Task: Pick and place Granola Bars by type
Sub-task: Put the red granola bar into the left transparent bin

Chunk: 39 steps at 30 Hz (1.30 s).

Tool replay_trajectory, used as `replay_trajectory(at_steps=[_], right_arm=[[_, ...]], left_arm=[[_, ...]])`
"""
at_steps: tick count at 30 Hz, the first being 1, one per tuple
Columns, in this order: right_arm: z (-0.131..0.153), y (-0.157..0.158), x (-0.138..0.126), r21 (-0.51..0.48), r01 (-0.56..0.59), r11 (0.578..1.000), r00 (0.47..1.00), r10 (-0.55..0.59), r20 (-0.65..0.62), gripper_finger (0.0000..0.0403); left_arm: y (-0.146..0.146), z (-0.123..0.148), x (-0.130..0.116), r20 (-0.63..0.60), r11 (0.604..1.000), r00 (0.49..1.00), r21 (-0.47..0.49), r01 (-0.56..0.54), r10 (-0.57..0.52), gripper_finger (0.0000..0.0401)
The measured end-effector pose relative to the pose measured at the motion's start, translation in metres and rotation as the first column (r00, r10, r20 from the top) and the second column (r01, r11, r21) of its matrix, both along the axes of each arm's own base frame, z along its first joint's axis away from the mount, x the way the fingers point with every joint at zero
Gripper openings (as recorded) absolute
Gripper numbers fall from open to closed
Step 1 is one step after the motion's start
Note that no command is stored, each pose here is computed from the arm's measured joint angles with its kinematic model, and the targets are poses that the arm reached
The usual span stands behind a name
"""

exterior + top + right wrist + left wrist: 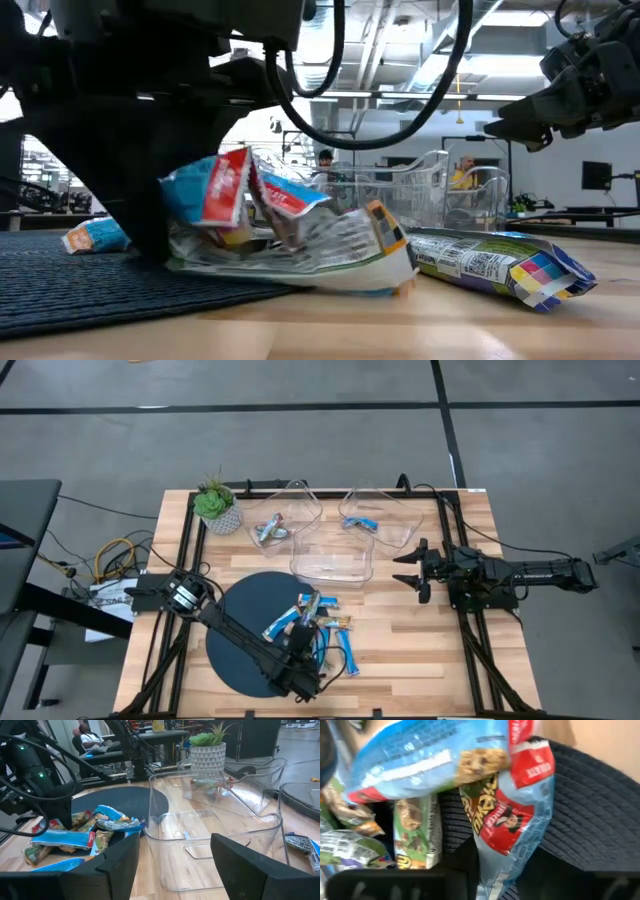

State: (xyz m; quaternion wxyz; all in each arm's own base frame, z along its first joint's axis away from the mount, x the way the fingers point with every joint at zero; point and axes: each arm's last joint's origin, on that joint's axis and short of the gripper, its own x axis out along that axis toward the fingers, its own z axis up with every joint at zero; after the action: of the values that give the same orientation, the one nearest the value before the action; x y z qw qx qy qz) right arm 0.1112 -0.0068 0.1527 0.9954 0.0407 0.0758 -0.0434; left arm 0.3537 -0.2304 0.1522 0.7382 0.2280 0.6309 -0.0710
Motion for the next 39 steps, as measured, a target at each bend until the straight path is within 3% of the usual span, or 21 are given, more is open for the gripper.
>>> replay_trajectory(at_steps=[5, 13, 26, 32, 39], right_arm=[[0.0, 0.0, 0.0, 0.0, 0.0, 1.0, 1.0, 0.0, 0.001, 0.024], [0.0, 0.0, 0.0, 0.0, 0.0, 1.0, 1.0, 0.0, 0.0, 0.024], [0.0, 0.0, 0.0, 0.0, 0.0, 1.0, 1.0, 0.0, 0.0, 0.024], [0.0, 0.0, 0.0, 0.0, 0.0, 1.0, 1.0, 0.0, 0.001, 0.024], [0.0, 0.0, 0.0, 0.0, 0.0, 1.0, 1.0, 0.0, 0.001, 0.024]], left_arm=[[-0.001, 0.005, -0.002, -0.041, 0.999, 0.999, -0.039, -0.02, 0.019, 0.0065], [-0.003, 0.024, 0.001, -0.044, 0.998, 0.998, -0.042, -0.044, 0.042, 0.008], [-0.004, 0.023, 0.001, -0.08, 0.993, 0.995, -0.092, -0.073, 0.066, 0.0082], [0.0, 0.038, 0.012, -0.011, 0.987, 0.993, -0.105, -0.121, 0.121, 0.0082], [0.01, 0.065, 0.032, 0.154, 0.983, 0.972, -0.072, -0.166, 0.175, 0.006]])
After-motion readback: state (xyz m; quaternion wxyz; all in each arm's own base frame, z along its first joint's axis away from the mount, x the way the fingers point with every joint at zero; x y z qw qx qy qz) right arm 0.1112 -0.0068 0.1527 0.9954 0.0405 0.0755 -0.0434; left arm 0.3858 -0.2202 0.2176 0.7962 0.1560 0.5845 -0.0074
